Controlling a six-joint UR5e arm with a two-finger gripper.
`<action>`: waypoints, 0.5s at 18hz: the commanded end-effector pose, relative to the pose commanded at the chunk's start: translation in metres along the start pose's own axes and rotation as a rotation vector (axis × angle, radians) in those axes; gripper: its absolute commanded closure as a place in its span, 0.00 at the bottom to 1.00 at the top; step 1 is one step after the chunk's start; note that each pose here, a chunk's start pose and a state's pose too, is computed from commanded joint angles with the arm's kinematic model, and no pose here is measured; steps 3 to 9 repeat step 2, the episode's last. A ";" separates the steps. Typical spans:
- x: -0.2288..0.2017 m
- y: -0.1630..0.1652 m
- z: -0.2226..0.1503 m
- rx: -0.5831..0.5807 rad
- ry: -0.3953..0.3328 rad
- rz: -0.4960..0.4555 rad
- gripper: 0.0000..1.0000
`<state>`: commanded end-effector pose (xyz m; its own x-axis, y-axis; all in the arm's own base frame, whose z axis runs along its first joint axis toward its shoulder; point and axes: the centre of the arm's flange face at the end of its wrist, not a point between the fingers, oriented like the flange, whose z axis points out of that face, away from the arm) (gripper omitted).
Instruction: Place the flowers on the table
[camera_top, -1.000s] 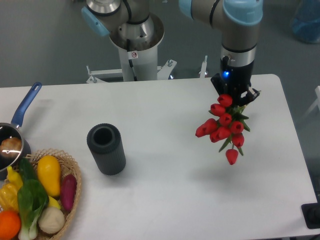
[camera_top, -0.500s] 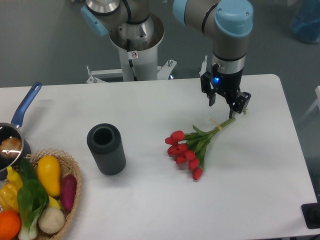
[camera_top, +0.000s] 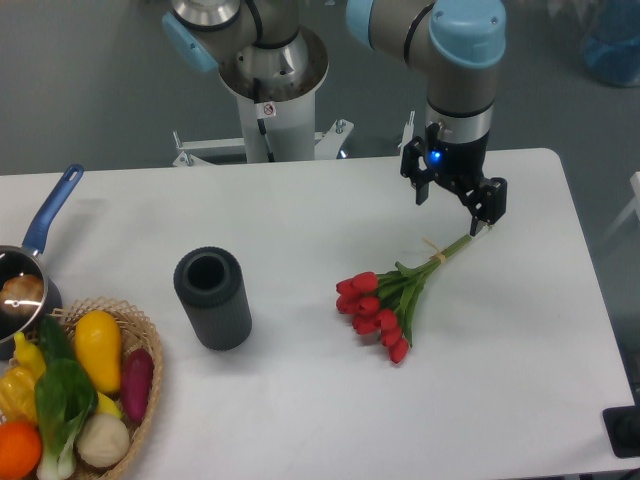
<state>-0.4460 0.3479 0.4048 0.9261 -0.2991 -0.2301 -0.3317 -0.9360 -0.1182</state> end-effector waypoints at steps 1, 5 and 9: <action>-0.001 0.002 0.000 -0.001 0.000 -0.003 0.00; -0.001 0.002 0.000 -0.001 -0.001 -0.004 0.00; -0.001 0.002 0.000 -0.001 -0.001 -0.004 0.00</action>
